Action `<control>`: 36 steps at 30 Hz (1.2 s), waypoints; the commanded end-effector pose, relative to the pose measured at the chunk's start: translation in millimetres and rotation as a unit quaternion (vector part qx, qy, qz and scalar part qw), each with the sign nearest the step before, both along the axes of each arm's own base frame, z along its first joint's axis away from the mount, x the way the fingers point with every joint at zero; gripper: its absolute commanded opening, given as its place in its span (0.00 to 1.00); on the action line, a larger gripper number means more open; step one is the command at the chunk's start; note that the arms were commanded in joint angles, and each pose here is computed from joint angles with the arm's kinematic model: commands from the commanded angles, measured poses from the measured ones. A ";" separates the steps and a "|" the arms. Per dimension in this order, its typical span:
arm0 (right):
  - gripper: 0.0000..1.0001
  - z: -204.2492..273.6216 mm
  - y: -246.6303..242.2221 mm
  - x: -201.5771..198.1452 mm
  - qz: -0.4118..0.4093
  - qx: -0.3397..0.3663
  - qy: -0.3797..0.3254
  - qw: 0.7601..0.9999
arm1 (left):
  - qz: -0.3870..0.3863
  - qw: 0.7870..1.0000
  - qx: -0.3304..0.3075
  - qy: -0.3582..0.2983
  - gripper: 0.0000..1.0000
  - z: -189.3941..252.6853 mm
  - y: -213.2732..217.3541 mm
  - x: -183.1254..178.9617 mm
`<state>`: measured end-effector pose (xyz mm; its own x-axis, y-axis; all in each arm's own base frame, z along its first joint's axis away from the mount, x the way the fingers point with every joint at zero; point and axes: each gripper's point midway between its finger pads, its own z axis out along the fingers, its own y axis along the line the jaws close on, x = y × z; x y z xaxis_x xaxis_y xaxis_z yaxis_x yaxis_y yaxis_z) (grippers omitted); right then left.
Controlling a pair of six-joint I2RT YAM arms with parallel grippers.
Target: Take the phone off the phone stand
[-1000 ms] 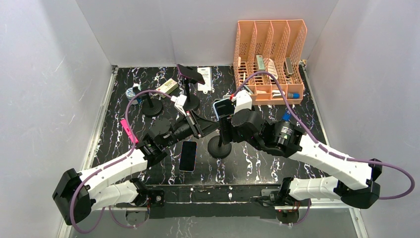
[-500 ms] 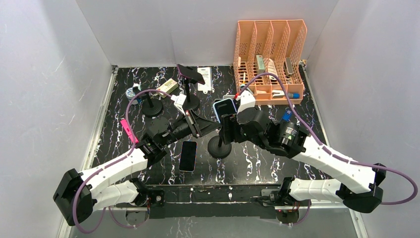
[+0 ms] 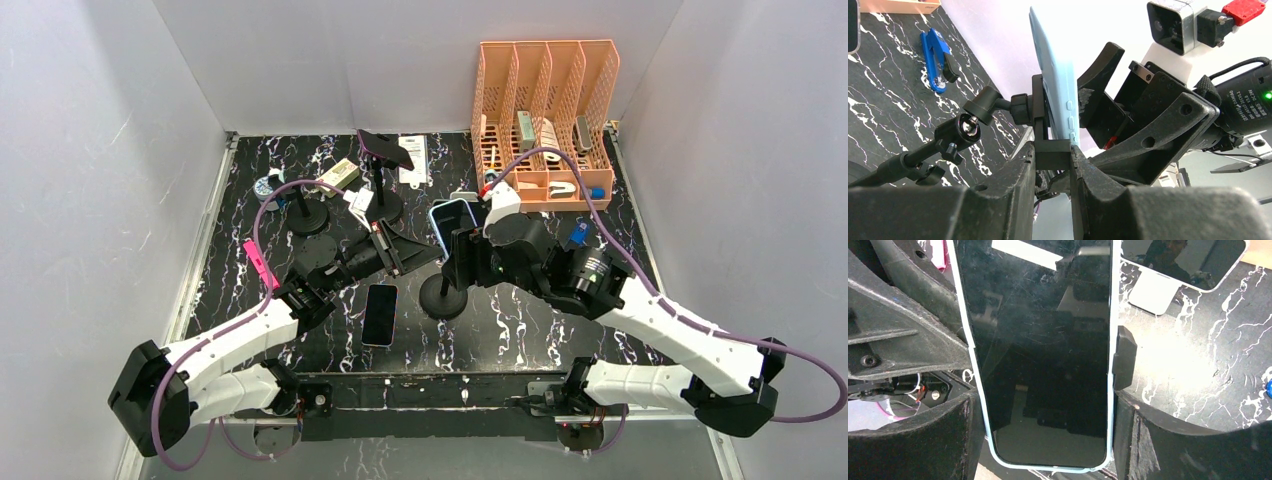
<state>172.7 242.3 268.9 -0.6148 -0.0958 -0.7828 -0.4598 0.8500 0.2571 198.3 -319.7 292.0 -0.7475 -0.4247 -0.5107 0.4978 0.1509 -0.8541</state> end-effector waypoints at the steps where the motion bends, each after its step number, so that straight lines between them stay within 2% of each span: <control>1: 0.01 -23.5 -72.8 14.3 -0.100 -0.103 -0.010 0.990 | 0.028 1.000 0.011 -0.005 0.00 -9.6 13.6 13.6; 18: 0.01 17.8 -20.0 -1.1 0.000 0.038 -0.013 0.999 | 0.013 1.000 0.020 0.004 0.00 -18.2 3.7 18.4; 30: 0.01 64.5 6.6 -20.7 0.083 0.138 -0.035 0.986 | 0.003 1.000 0.028 0.004 0.00 -18.5 -4.5 22.9; 36: 0.01 80.8 14.2 -26.8 0.109 0.166 -0.044 0.979 | -0.003 1.000 0.031 0.005 0.00 -16.8 -9.8 25.4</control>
